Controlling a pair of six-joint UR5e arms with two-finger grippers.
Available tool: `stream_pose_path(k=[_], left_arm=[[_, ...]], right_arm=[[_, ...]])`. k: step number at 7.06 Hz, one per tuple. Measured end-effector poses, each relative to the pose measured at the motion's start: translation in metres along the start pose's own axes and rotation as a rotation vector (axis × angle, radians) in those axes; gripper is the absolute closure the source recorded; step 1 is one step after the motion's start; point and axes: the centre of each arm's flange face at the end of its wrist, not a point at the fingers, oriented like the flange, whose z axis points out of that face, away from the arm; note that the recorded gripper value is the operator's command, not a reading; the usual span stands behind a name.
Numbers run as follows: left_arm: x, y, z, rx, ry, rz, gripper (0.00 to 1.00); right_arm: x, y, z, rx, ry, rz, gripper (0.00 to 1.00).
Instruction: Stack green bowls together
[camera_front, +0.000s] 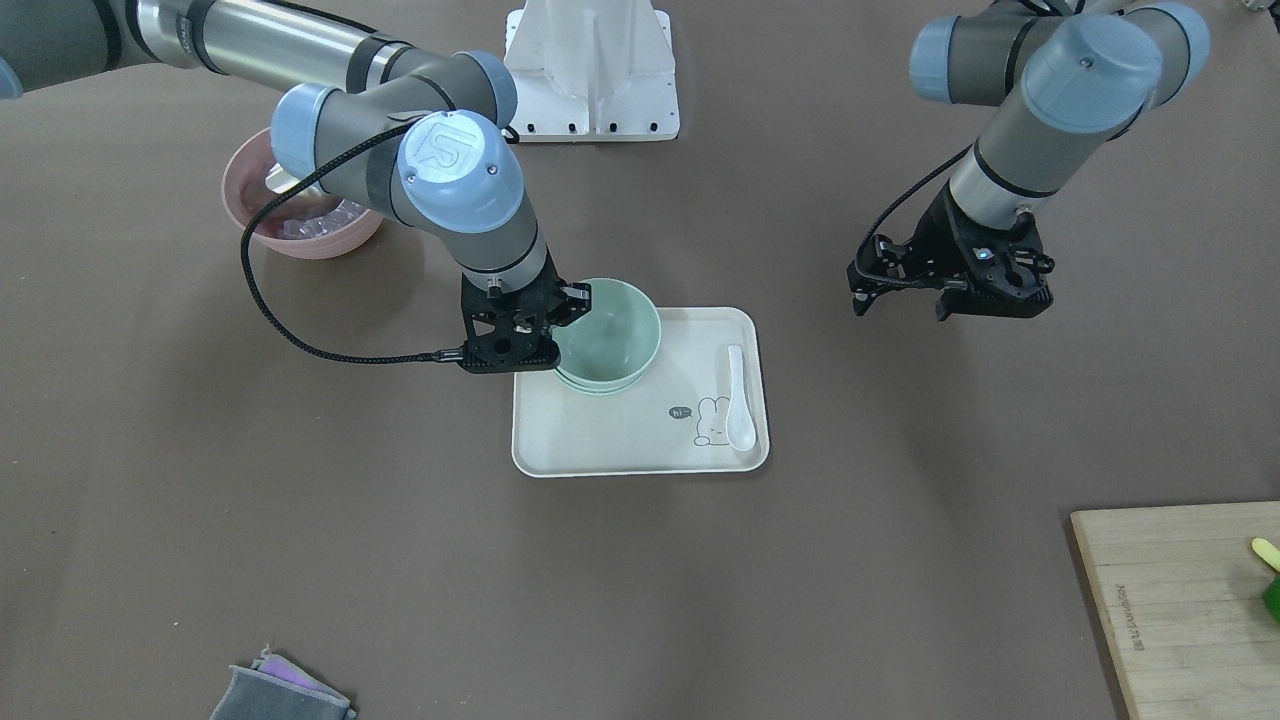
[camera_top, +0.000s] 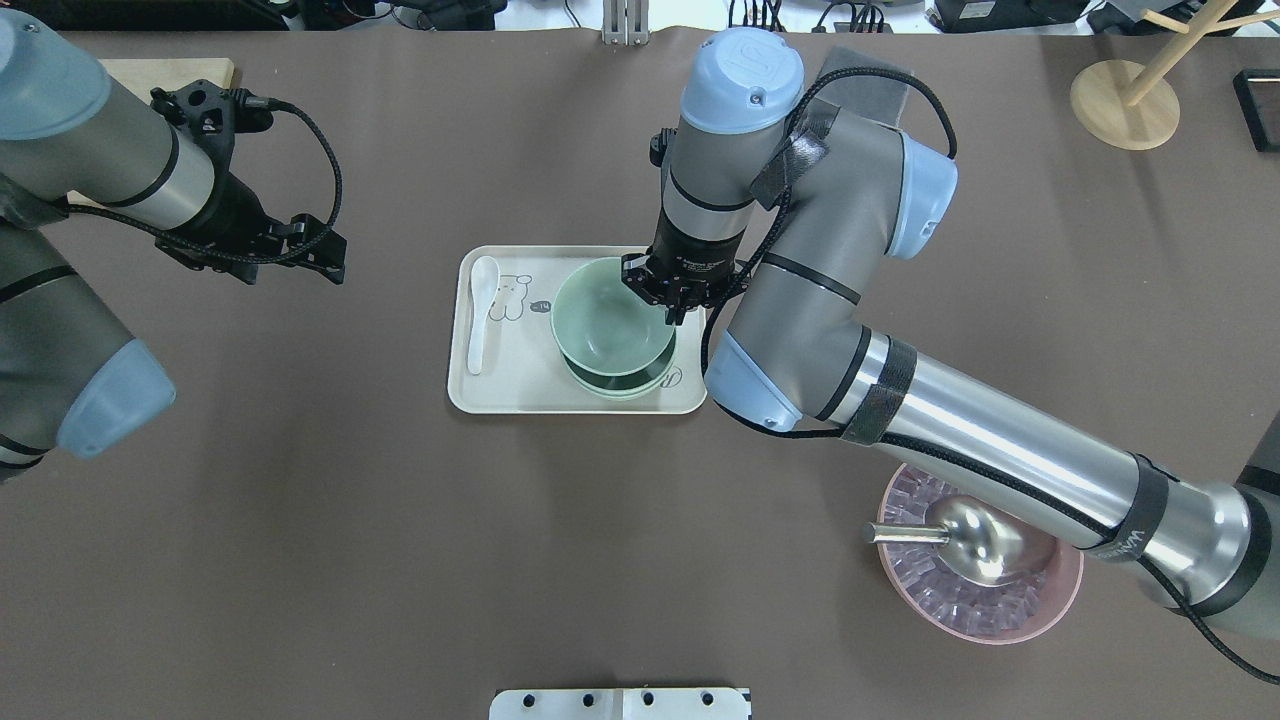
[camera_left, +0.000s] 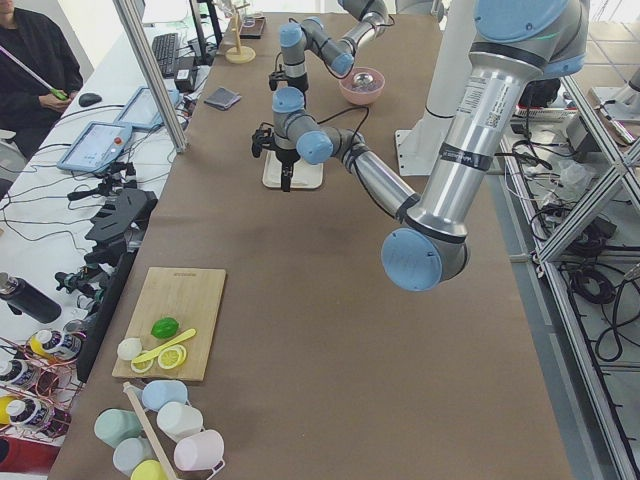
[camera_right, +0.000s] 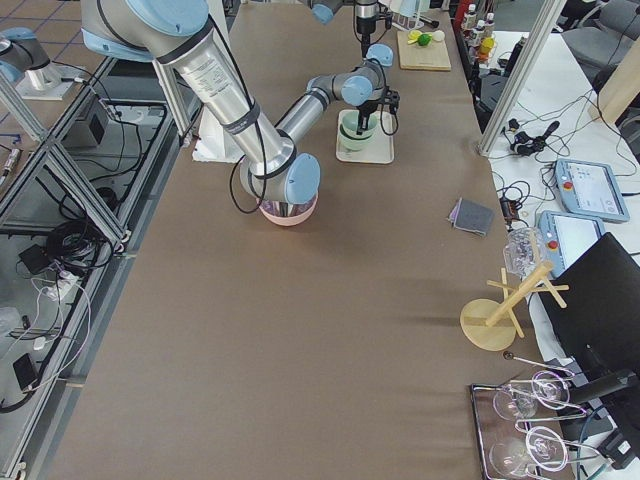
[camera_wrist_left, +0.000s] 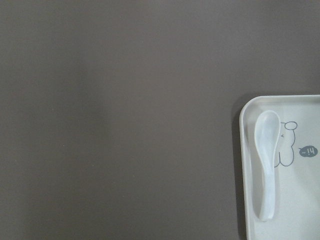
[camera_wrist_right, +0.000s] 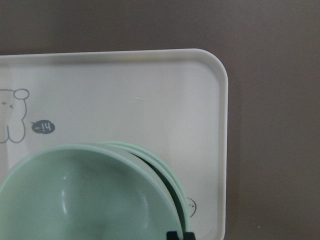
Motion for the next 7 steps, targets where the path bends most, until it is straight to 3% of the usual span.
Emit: stream_pose_path(k=[7], left_arm=[[0.0018, 0.0003, 0.0023, -0.003, -0.001, -0.004, 0.02]], right_arm=[[0.0028, 0.0017, 0.008, -0.01, 0.009, 0.005, 1.0]])
